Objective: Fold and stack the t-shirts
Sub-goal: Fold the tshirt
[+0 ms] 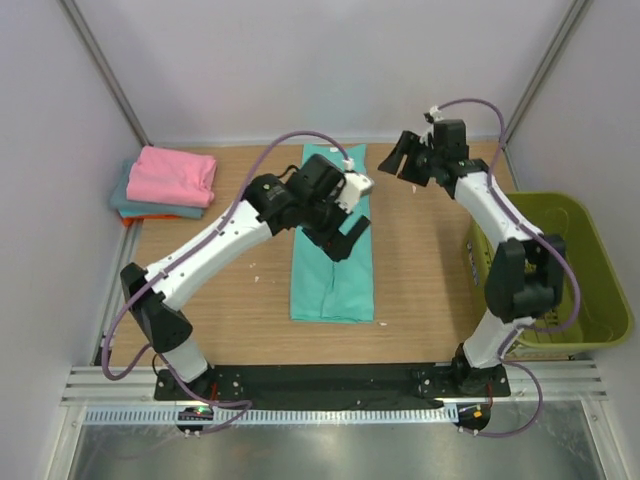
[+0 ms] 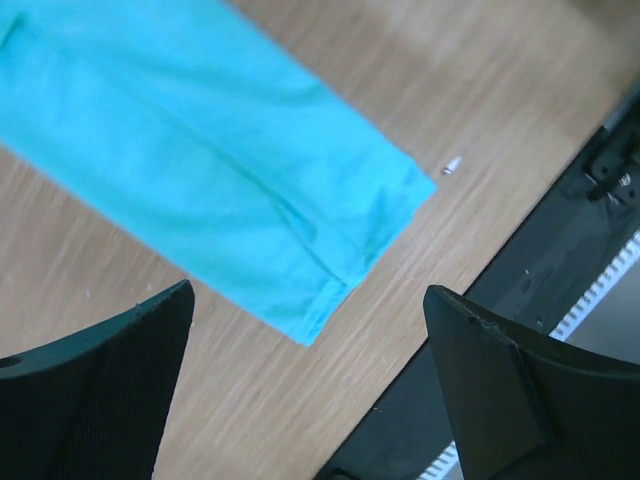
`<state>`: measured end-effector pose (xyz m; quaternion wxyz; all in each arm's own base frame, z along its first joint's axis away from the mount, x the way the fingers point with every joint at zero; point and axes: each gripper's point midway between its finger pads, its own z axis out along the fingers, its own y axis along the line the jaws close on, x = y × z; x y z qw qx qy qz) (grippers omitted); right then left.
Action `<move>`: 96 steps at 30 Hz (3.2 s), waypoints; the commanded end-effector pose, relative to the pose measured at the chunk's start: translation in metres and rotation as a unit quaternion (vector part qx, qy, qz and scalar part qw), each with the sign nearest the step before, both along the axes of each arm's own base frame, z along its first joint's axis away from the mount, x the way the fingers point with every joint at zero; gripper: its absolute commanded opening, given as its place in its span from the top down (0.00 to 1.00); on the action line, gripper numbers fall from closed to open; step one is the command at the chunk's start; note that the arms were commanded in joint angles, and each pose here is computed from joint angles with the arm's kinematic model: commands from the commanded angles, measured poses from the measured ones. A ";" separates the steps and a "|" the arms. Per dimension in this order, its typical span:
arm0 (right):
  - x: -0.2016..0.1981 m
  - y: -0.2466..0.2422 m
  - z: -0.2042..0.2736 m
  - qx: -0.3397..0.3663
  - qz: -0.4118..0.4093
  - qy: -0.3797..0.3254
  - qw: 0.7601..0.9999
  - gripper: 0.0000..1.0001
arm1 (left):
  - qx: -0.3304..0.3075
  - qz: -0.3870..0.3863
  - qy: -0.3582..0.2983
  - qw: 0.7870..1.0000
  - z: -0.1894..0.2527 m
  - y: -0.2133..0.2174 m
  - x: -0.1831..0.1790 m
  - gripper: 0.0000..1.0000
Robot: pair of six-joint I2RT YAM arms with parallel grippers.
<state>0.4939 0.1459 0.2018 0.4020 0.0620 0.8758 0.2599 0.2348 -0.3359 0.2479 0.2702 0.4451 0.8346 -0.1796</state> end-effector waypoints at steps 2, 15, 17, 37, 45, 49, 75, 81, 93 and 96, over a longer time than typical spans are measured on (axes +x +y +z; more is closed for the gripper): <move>-0.107 0.039 -0.044 0.158 0.015 0.166 0.973 0.32 | -0.010 0.191 0.101 0.976 -0.046 0.059 0.045 0.09; -0.280 0.045 -0.155 0.168 0.027 0.330 0.929 0.34 | -0.179 0.415 0.397 0.799 -0.158 0.109 0.001 0.19; -0.289 0.048 -0.160 0.168 0.033 0.336 0.926 0.34 | -0.176 0.427 0.402 0.790 -0.172 0.114 -0.007 0.20; -0.335 0.061 -0.197 0.114 0.054 0.406 0.905 0.36 | -0.133 0.506 0.445 0.727 -0.223 0.129 -0.023 0.32; -0.347 0.066 -0.203 0.101 0.063 0.413 0.903 0.39 | -0.114 0.515 0.461 0.713 -0.233 0.132 -0.034 0.40; -0.345 0.070 -0.210 0.101 0.059 0.414 0.903 0.42 | -0.108 0.517 0.467 0.709 -0.237 0.133 -0.039 0.46; -0.331 0.075 -0.200 0.080 0.094 0.369 0.921 0.99 | -0.115 0.504 0.462 0.721 -0.228 0.130 -0.050 0.98; -0.304 0.056 -0.167 0.086 0.103 0.313 0.940 0.99 | -0.160 0.466 0.423 0.761 -0.191 0.120 -0.024 1.00; -0.206 0.057 -0.075 0.119 0.115 0.165 0.972 0.99 | -0.210 0.406 0.365 0.811 -0.126 0.100 0.045 1.00; -0.176 0.057 -0.058 0.125 0.111 0.134 0.977 0.99 | -0.230 0.412 0.344 0.812 -0.113 0.100 0.077 1.00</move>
